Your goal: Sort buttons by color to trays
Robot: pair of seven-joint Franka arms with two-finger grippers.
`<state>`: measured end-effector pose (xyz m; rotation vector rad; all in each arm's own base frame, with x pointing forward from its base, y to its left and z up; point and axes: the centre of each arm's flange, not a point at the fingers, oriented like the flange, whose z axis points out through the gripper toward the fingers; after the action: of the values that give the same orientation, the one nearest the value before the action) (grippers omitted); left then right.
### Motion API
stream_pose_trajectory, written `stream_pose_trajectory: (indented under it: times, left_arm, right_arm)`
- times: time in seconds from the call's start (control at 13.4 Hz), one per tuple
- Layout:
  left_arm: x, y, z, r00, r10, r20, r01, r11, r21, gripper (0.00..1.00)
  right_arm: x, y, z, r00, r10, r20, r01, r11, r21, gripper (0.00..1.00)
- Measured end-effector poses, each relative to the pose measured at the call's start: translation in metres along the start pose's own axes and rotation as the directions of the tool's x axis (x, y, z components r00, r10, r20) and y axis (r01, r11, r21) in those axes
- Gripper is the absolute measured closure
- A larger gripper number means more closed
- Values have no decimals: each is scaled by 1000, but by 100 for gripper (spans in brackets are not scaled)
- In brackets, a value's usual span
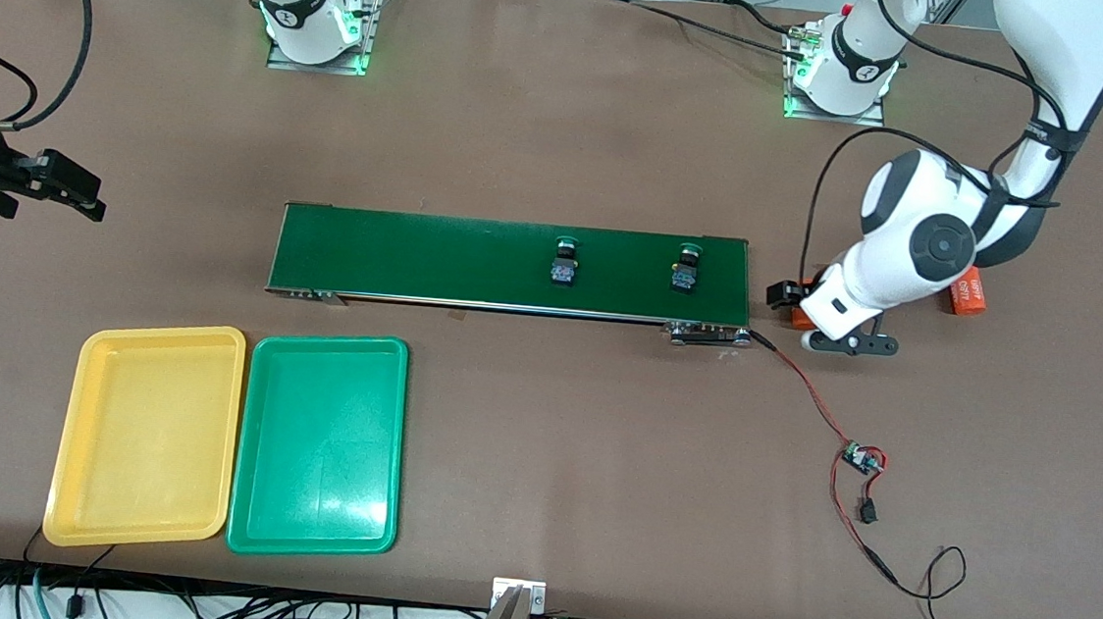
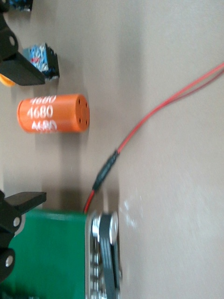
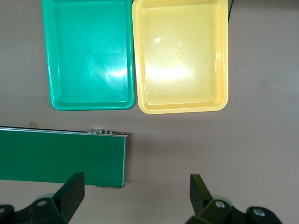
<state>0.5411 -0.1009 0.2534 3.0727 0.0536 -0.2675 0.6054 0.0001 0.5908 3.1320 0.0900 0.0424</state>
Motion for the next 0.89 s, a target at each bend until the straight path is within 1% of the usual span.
stream_pose_trajectory:
  times: [0.22,0.45,0.67,0.89]
  left_arm:
    - [2,-16,27,999,-8,52,9,1000,-16,0]
    - [1,-18,49,995,-8,95,11,1000,-28,0]
    - [0,-19,60,993,-7,116,12,999,-34,0]
    - [1,-26,69,992,14,124,-13,1000,-13,0]
  right_arm:
    - [1,0,2,1000,0,0,0,1000,-1,0]
    - [1,2,2,1000,3,0,-3,1000,-1,0]
    - [1,5,2,1000,8,0,-8,1000,-2,0]
    - [1,5,2,1000,9,1,-9,1000,-2,0]
